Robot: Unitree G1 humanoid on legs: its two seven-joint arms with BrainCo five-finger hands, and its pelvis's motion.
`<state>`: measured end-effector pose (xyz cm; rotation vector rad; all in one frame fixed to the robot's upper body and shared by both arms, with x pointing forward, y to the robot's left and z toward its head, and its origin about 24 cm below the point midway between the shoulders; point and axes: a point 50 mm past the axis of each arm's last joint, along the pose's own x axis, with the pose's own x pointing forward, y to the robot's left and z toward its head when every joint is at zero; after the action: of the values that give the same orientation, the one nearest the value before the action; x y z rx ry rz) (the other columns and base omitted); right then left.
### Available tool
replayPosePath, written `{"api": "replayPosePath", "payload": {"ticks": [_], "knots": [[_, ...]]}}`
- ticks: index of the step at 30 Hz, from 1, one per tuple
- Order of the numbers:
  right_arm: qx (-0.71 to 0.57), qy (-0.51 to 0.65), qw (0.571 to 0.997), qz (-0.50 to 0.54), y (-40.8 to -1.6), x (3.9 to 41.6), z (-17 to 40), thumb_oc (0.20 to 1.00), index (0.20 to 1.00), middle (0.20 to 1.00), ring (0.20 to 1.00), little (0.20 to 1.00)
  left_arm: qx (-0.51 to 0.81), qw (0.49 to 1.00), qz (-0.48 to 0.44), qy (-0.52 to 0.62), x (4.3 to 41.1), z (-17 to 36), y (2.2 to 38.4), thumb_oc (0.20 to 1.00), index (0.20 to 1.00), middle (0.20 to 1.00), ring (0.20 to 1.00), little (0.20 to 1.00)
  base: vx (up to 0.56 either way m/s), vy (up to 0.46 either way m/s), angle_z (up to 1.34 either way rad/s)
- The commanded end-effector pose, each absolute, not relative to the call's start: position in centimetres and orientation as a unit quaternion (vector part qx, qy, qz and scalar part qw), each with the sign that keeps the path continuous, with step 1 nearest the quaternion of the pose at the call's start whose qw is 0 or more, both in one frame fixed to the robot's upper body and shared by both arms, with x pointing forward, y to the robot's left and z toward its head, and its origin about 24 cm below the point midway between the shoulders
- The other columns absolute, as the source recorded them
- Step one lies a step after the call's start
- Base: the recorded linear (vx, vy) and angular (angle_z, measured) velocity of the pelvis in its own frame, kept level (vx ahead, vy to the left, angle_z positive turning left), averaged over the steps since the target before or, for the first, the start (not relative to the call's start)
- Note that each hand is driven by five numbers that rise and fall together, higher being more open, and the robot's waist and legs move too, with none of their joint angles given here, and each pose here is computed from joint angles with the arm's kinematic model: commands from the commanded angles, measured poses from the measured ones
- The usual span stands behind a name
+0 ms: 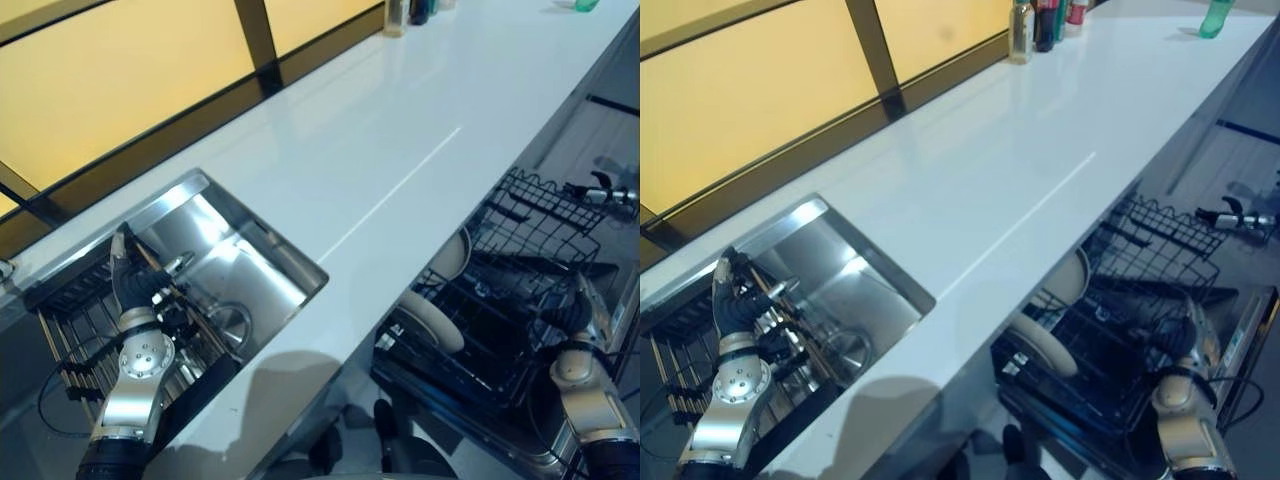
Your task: Pick up plates and place into dishwasher.
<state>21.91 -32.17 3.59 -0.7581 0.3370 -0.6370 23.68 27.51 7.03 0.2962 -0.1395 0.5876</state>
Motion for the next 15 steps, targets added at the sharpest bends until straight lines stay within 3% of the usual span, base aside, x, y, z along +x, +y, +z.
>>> {"api": "replayPosePath", "payload": {"ticks": [1,15], "knots": [[-0.35,0.133,0.878,-0.3,-32.4,21.0,4.7,1.0,1.0,1.0,1.0,1.0,0.166,0.935,0.302,-0.083,22.0,6.3,28.3,1.0,1.0,1.0,1.0,1.0,0.14,0.194,-0.02],[-0.216,0.17,0.89,-0.364,-34.0,18.5,3.1,1.0,1.0,1.0,1.0,1.0,0.124,0.949,0.29,-0.03,20.4,4.1,27.5,1.0,1.0,1.0,1.0,1.0,0.06,0.138,-0.2]]}}
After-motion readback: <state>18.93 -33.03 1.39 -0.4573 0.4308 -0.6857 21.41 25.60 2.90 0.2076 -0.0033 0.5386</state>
